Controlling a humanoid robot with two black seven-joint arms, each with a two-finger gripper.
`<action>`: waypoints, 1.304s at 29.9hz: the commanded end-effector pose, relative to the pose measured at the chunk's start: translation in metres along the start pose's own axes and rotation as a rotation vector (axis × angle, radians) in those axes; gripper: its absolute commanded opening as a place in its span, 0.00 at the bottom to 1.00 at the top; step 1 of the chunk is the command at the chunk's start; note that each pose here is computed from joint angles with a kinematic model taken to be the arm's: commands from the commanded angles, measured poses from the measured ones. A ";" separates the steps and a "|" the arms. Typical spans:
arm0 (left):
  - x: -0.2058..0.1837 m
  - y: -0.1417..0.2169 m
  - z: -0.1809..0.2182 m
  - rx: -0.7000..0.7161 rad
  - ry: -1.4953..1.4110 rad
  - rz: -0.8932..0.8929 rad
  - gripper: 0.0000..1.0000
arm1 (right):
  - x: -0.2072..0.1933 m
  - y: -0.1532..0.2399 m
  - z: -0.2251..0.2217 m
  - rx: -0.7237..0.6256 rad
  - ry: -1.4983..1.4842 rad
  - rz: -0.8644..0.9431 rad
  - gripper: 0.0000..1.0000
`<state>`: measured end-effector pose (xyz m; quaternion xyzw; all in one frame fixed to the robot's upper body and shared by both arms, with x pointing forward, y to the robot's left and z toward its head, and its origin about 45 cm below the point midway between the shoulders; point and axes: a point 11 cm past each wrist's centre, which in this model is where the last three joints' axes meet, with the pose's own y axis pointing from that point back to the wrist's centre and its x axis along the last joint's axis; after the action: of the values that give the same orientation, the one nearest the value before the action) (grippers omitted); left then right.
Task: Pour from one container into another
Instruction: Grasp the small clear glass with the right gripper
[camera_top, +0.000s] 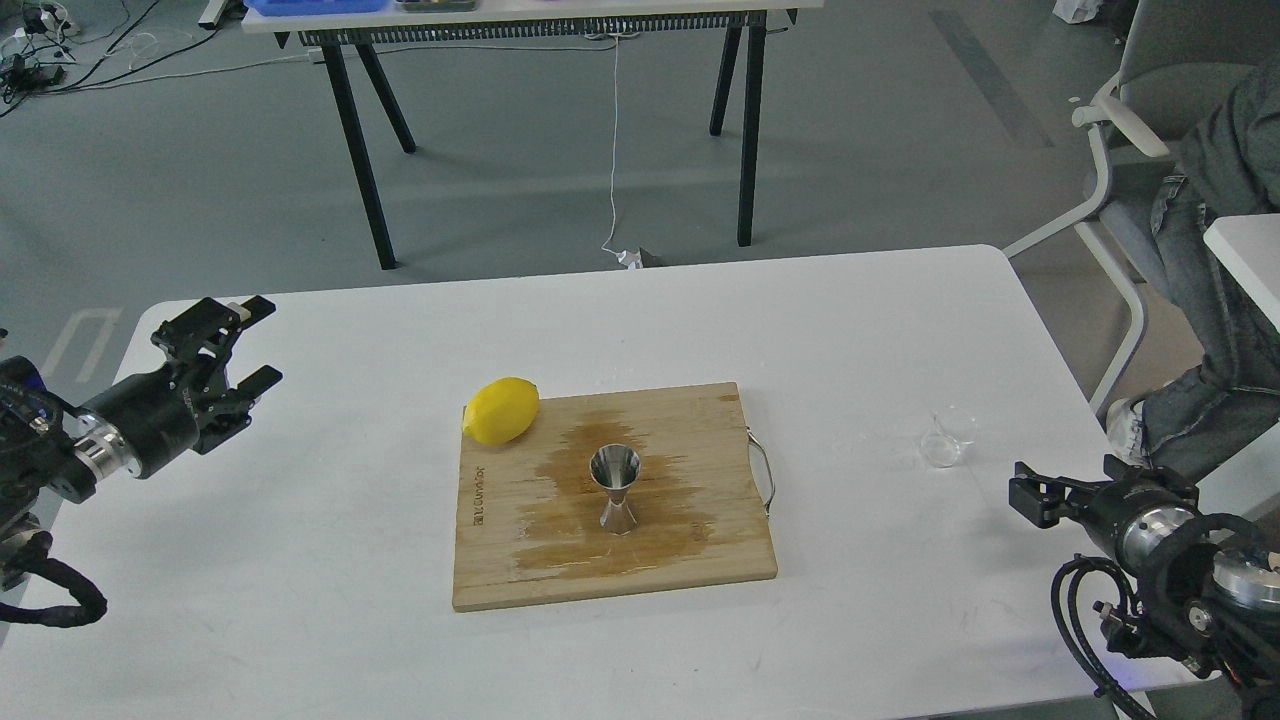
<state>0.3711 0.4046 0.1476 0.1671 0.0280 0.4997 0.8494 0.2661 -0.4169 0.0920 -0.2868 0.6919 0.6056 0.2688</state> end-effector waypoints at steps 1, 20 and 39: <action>0.000 0.000 0.000 0.000 0.000 0.000 0.99 | -0.007 -0.008 0.015 -0.020 0.046 0.036 0.95; -0.001 0.000 -0.002 0.003 0.003 -0.001 0.99 | -0.022 -0.037 0.050 -0.055 0.125 0.082 0.94; -0.003 -0.002 -0.008 0.012 0.013 0.007 0.99 | -0.032 -0.049 0.069 -0.067 0.138 0.074 0.87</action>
<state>0.3698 0.4018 0.1411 0.1670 0.0348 0.5006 0.8487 0.3253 -0.3510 0.0738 -0.3114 0.6979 0.6170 0.1878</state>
